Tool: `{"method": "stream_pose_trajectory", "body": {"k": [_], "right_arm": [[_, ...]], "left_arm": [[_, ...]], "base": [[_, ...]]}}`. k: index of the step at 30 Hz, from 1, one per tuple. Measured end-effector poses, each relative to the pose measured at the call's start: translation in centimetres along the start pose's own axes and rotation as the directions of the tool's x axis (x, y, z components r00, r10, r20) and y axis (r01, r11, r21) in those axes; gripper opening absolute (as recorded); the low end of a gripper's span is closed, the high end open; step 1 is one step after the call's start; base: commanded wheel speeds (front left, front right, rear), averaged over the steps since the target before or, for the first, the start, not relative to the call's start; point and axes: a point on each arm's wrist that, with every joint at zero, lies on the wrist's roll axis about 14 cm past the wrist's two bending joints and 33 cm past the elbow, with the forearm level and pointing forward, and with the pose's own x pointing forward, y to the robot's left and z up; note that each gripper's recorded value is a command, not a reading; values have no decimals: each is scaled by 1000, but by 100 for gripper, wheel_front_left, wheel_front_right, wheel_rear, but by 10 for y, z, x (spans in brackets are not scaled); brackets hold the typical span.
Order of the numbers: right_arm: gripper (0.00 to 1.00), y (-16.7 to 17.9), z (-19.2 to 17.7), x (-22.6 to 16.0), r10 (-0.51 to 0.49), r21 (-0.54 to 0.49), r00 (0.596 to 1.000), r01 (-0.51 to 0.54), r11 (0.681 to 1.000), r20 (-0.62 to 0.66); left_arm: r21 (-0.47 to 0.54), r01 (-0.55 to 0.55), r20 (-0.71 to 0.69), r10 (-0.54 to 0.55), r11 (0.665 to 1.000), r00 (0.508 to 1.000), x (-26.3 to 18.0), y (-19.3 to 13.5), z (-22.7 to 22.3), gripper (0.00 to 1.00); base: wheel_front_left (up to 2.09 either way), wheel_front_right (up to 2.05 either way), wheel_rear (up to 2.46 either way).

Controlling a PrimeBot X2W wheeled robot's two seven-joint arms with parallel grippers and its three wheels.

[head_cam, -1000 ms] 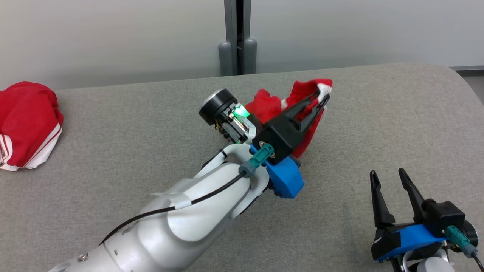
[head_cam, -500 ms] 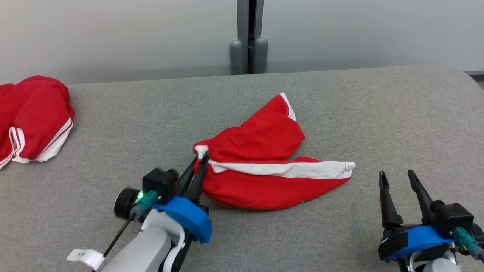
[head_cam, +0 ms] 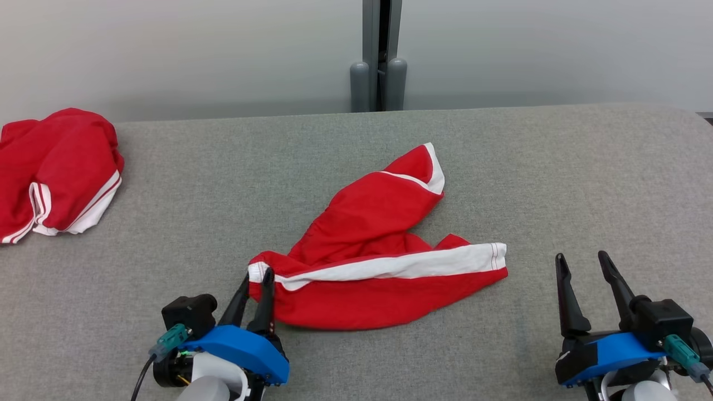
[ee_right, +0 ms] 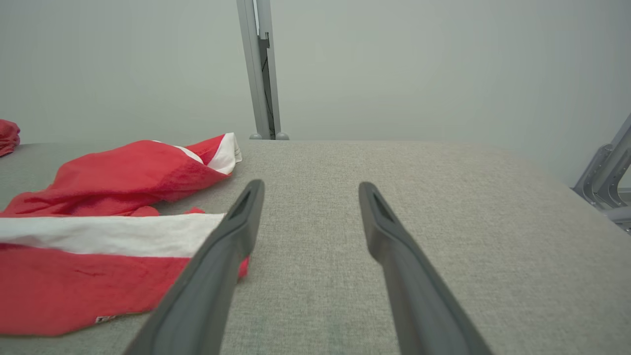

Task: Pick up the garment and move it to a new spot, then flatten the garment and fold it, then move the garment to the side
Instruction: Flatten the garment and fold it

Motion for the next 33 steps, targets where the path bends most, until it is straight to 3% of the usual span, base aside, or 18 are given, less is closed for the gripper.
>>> {"method": "stream_pose_trajectory", "body": {"k": [6, 14, 33], "right_arm": [[100, 2, 7, -2, 6, -4, 1000, -6, 1000, 19], [100, 3, 15, -10, 13, -17, 999, -12, 1000, 43], [100, 22, 15, -18, 67, 1, 997, -67, 998, 46]], "left_arm": [[3, -20, 52, 20, 1000, 998, -7, 7, 12, 100], [95, -36, 149, 21, 995, 989, -27, 11, 37, 100], [170, -101, 186, 69, 980, 980, -55, 12, 30, 100]], "base": [[0, 0, 0], [0, 0, 0], [0, 0, 0]]}}
